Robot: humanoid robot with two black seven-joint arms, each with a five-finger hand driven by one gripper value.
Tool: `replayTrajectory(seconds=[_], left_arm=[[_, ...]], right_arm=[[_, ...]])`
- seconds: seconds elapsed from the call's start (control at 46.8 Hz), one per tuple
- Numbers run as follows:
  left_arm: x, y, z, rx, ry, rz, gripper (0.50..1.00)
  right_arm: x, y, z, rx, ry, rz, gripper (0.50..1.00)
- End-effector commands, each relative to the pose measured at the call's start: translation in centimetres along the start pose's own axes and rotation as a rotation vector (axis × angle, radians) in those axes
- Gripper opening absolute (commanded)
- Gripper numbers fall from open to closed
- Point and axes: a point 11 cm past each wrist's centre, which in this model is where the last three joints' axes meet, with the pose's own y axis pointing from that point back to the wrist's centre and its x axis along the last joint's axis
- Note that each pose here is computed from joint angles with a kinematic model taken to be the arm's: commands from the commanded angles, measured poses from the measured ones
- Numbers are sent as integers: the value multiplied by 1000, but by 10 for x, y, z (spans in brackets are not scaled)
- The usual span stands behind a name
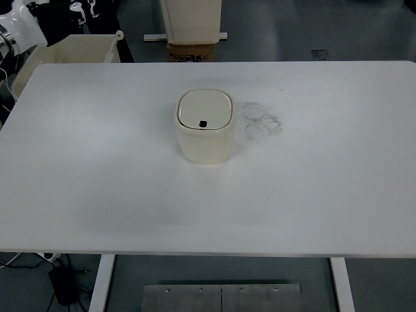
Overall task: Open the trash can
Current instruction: 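Raise the left hand and swing it toward the cream trash can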
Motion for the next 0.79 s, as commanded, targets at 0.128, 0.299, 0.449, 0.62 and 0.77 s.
replayTrajectory(seconds=[0.128,0.299,0.449,0.62,0.77], left_arm=[[-22,-4,11,40,-68,-113,1000],[-42,-9,6,105,-157,-202,1000],[-59,-13,-7,173,-322,-272,1000],[-79,-13,-24,245,-448,-361,1000],[-96,-16,-33,303,-541,-429,1000]], right_arm=[[0,0,0,0,0,0,993],[0,0,0,1,0,0,993],[0,0,0,0,0,0,993],[0,0,0,1,0,0,993],[0,0,0,0,0,0,993]])
